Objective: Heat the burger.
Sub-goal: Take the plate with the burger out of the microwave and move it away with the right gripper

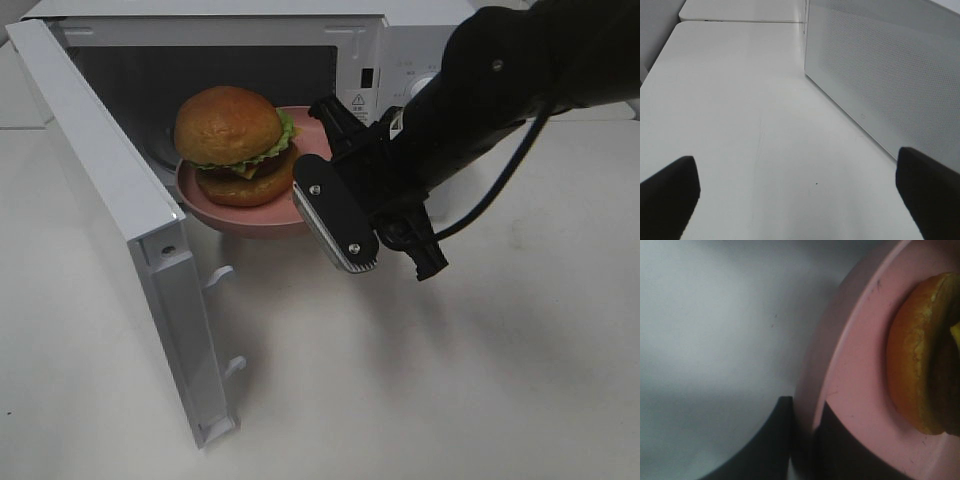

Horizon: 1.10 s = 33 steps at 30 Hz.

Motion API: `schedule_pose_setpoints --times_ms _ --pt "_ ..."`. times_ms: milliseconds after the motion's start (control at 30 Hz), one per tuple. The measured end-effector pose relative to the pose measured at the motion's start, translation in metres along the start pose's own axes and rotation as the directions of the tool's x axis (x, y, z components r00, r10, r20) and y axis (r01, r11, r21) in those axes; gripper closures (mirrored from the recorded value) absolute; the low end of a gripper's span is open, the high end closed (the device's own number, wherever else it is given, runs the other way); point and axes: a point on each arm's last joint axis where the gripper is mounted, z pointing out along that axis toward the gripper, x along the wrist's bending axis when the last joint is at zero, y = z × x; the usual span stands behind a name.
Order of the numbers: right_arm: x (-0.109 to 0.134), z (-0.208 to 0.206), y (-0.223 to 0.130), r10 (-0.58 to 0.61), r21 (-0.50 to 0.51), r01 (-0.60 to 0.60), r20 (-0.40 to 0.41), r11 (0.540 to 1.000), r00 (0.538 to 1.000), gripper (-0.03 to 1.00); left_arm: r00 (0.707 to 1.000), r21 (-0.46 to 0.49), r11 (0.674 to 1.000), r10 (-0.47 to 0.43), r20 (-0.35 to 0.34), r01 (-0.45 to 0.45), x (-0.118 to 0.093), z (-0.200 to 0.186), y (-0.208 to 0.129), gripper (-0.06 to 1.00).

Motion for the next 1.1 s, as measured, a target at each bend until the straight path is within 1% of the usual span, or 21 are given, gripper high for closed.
schedule_pose_setpoints --times_ms 100,267,400,467,567,600,667,733,767,833,1033,1100 --pt "0.004 -0.008 0.0 0.0 0.002 0.0 0.013 1.0 1.0 0.86 1.0 0.0 1.0 0.0 0.0 0.0 0.0 0.0 0.0 -0.04" --pt "0.022 -0.029 0.0 0.011 0.009 -0.011 0.029 1.0 1.0 0.86 1.0 0.0 1.0 0.0 0.0 0.0 0.0 0.0 0.0 -0.04" --pt "0.029 -0.039 0.0 0.013 0.011 -0.014 0.04 1.0 0.999 0.86 1.0 0.0 1.0 0.0 0.0 0.0 0.0 0.0 0.0 -0.04" --pt "0.039 -0.053 0.001 0.038 0.01 -0.039 0.048 0.999 0.998 0.86 1.0 0.0 1.0 0.0 0.0 0.0 0.0 0.0 0.0 -0.04" --pt "0.043 -0.055 0.002 0.044 0.01 -0.045 0.046 0.999 0.998 0.86 1.0 0.0 1.0 0.0 0.0 0.0 0.0 0.0 0.0 -0.04" --pt "0.048 -0.063 0.002 0.062 0.009 -0.062 0.053 0.998 0.997 0.86 1.0 0.0 1.0 0.0 0.0 0.0 0.0 0.0 0.0 -0.04" --pt "0.051 -0.067 0.003 0.066 0.008 -0.067 0.058 0.998 0.996 0.86 1.0 0.0 1.0 0.0 0.0 0.0 0.0 0.0 0.0 -0.04" --pt "0.065 -0.081 0.004 0.086 0.005 -0.086 0.056 0.996 0.995 0.86 1.0 0.0 1.0 0.0 0.0 0.0 0.0 0.0 0.0 -0.04" --pt "0.065 -0.081 0.004 0.086 0.005 -0.086 0.056 0.996 0.995 0.86 1.0 0.0 1.0 0.0 0.0 0.0 0.0 0.0 0.0 -0.04" --pt "0.074 -0.09 0.005 0.09 0.004 -0.091 0.062 0.996 0.994 0.86 1.0 0.0 1.0 0.0 0.0 0.0 0.0 0.0 0.0 -0.04" --pt "0.084 -0.103 0.006 0.102 0.001 -0.102 0.084 0.995 0.991 0.86 1.0 0.0 1.0 0.0 0.0 0.0 0.0 0.0 0.0 -0.04" --pt "0.091 -0.112 0.007 0.13 -0.005 -0.131 0.096 0.991 0.987 0.86 1.0 0.0 1.0 0.0 0.0 0.0 0.0 0.0 0.0 -0.04"
